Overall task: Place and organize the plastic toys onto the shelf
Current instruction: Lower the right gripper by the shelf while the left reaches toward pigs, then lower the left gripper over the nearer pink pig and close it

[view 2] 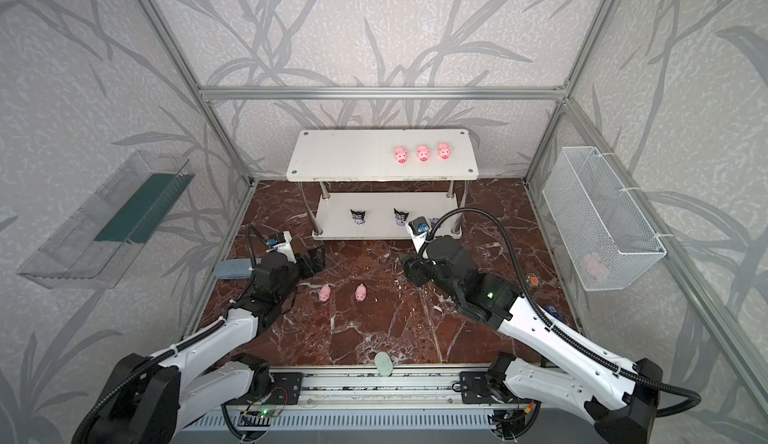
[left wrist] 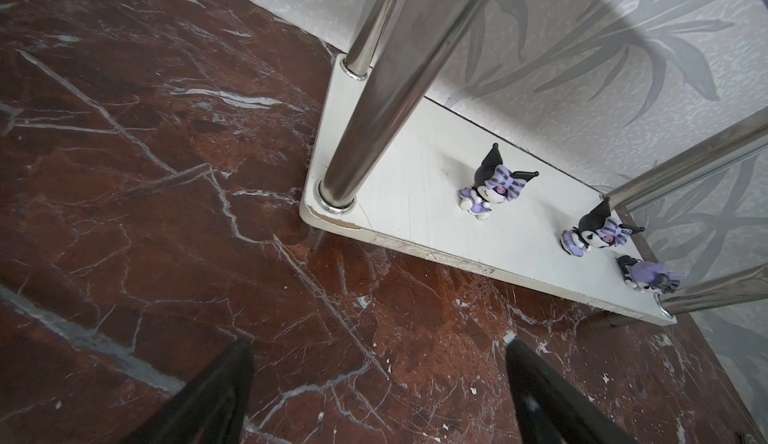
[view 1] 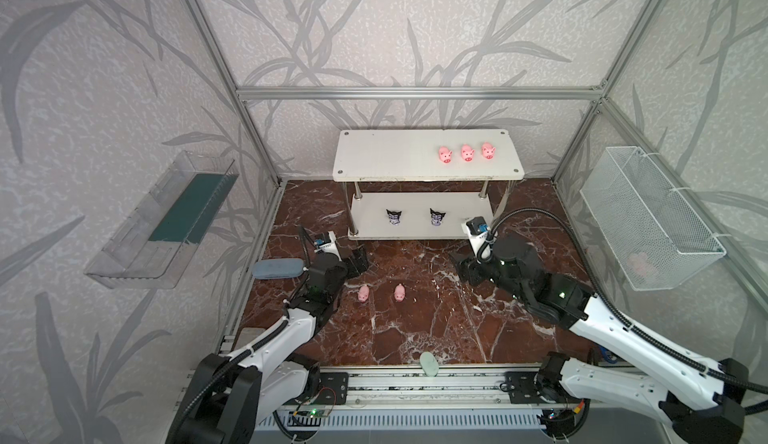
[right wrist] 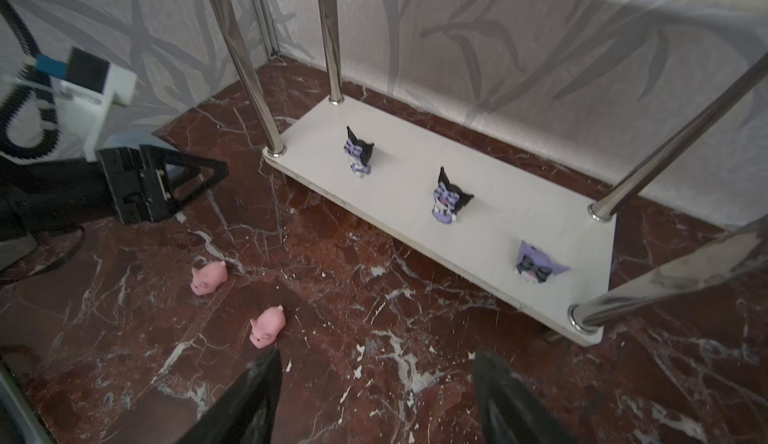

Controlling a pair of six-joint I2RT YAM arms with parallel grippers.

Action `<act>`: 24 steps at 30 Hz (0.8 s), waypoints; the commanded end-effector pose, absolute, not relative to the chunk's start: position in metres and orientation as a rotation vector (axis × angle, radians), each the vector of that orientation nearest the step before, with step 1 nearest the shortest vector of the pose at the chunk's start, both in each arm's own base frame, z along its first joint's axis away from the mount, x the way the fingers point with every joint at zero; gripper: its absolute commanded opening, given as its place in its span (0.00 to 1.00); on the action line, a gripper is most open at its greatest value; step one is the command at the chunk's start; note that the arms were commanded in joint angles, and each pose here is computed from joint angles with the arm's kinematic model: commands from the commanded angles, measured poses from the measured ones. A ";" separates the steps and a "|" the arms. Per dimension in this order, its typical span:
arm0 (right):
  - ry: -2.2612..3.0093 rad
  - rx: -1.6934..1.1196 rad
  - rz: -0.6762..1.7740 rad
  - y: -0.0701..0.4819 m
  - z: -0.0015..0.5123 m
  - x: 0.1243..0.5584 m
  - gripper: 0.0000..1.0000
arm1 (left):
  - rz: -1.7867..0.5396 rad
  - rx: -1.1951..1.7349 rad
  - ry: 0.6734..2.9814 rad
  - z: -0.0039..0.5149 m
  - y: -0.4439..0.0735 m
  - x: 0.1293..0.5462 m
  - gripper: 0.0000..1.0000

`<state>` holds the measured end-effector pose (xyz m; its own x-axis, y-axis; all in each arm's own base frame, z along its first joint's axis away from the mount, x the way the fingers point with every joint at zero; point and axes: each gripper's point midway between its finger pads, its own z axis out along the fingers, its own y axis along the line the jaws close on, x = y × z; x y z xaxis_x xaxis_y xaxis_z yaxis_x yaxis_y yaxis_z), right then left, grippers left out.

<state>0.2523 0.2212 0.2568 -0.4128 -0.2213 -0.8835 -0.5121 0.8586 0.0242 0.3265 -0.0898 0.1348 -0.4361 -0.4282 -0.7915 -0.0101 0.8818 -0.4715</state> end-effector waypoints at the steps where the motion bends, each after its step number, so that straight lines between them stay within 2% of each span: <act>1: 1.980 -0.443 0.410 0.222 0.264 0.256 0.73 | -0.445 -0.291 2.108 0.110 -0.092 0.303 0.92; 12: 2.151 -0.318 0.450 0.215 0.209 0.289 0.72 | -0.438 -0.295 2.278 0.079 -0.091 0.244 0.87; 24: 2.225 -0.219 0.534 0.201 0.171 0.301 0.71 | -0.347 -0.155 2.437 0.058 -0.105 0.239 0.83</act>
